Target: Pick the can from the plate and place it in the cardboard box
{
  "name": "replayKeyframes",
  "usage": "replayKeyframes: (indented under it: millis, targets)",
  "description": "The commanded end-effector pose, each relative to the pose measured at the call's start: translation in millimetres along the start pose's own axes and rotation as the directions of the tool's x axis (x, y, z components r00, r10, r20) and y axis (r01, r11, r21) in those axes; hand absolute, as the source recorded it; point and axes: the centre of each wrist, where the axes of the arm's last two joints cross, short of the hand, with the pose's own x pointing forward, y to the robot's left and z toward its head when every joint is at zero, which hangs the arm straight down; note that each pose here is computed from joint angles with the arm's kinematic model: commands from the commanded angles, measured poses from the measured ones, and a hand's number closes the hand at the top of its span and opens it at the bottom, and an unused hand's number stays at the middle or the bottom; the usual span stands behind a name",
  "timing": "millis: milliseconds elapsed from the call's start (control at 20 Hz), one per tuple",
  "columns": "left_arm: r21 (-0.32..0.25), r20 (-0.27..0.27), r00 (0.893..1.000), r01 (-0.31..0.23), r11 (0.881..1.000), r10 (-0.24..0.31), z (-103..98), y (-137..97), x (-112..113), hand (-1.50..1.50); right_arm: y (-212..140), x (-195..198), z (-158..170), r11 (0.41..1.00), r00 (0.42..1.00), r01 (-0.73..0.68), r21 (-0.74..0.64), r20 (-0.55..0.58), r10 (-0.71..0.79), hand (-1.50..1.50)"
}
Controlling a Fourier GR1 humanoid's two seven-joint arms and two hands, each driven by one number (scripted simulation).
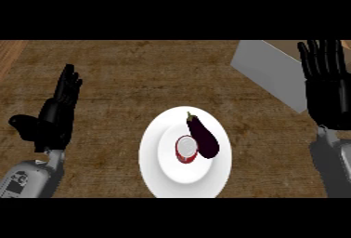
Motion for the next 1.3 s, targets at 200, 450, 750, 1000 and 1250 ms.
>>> replayKeyframes:
  millis: [200, 450, 750, 1000, 1250]
  targets:
    - [-0.23, 0.135, 0.972, 0.219, 0.948, -0.192, -5, 26, 8, 0.0, 22, 74, -2, 0.96, 0.958, -0.28, -0.018, 0.06, 0.28, -1.5]
    - [-0.337, 0.142, 0.97, 0.234, 0.912, -0.196, 1, 24, 0, 0.0, 20, 78, 31, 0.804, 0.8, -0.586, 0.1, -0.088, 0.594, -1.5]
    - [-0.355, 0.143, 0.973, 0.22, 0.909, -0.18, 1, 28, -2, 0.0, 41, 87, 67, 0.602, 0.644, -0.752, 0.268, 0.105, 0.758, -1.5]
    - [-0.382, 0.173, 0.972, 0.215, 0.899, -0.159, 0, 7, -1, 0.0, 77, 111, 56, 0.437, 0.51, -0.817, 0.377, 0.118, 0.852, -1.5]
    - [-0.389, 0.164, 0.974, 0.207, 0.897, -0.154, -11, 13, 6, 0.0, 100, 122, 69, 0.175, 0.314, -0.805, 0.568, 0.157, 0.936, -1.5]
